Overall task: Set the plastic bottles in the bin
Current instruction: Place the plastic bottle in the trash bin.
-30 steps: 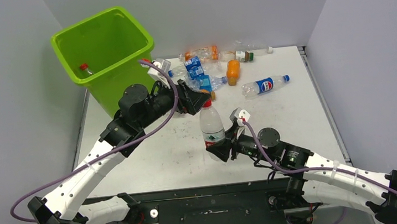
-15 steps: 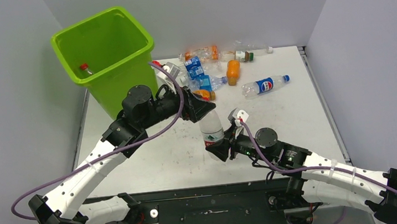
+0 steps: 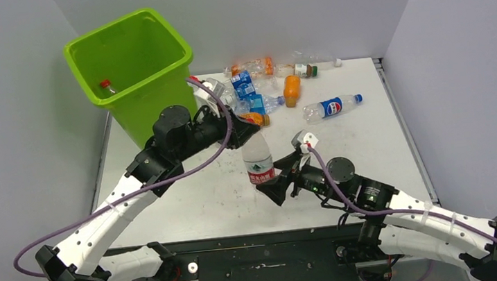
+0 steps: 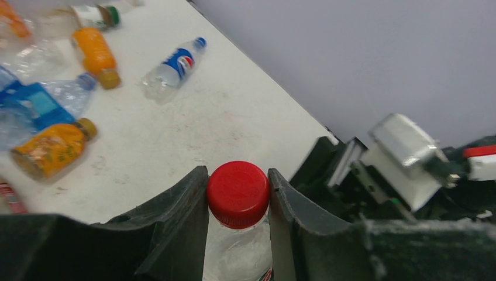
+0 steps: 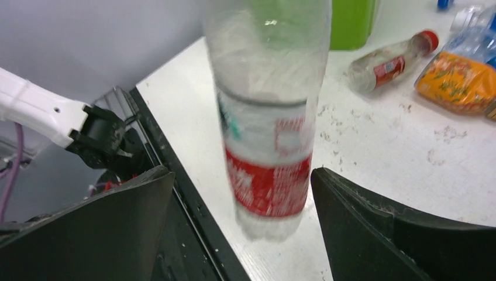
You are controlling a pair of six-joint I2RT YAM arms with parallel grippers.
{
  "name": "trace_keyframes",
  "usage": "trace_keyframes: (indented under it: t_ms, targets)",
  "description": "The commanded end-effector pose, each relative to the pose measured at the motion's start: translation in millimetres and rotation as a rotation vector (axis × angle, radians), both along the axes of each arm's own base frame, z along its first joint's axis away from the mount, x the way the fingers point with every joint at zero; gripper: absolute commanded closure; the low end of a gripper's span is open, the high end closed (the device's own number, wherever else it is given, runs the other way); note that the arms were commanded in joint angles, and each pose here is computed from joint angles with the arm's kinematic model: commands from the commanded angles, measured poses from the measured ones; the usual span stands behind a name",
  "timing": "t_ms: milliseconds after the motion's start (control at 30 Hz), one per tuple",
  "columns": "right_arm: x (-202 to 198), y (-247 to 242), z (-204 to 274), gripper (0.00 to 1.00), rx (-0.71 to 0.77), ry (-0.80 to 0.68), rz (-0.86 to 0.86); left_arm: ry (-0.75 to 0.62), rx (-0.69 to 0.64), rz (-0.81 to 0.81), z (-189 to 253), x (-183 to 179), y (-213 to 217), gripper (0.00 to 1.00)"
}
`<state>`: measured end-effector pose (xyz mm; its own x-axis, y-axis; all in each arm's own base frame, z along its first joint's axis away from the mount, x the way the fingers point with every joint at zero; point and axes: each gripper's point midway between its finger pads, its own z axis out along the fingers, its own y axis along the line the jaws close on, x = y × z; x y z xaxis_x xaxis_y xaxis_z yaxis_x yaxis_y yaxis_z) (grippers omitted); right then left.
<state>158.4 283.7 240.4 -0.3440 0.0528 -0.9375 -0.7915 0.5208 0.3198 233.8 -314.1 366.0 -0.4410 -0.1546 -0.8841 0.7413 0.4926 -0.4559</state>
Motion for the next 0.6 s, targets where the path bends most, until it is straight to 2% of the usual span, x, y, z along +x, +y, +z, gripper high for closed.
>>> trace_keyframes:
  t_ms: [0, 133, 233, 300, 433, 567]
  targets:
    - [-3.0, -19.0, 65.7, 0.1, 0.106, -0.073, -0.051, -0.257, -0.067, 0.311, 95.4, 34.1, 73.7, 1.0]
    - [2.6, -45.5, 76.6, 0.1, 0.14, -0.087, -0.161, -0.464, -0.108, 0.663, 167.7, 49.4, 149.2, 1.0]
    - [15.4, -64.7, 68.2, 0.1, 0.156, -0.075, -0.288, -0.652, -0.267, 0.87, 228.7, 35.1, 200.1, 1.0]
    - [21.7, -75.0, 63.4, 0.1, 0.159, -0.073, -0.352, -0.729, -0.292, 0.996, 249.5, 32.7, 225.2, 1.0]
    - [38.9, -116.4, 43.0, 0.09, 0.211, -0.04, -0.59, -0.819, -0.259, 1.188, 278.7, 41.8, 255.9, 1.0]
    - [38.3, -135.1, 34.3, 0.1, 0.275, -0.036, -0.656, -0.835, -0.17, 1.316, 291.8, 72.4, 272.3, 1.0]
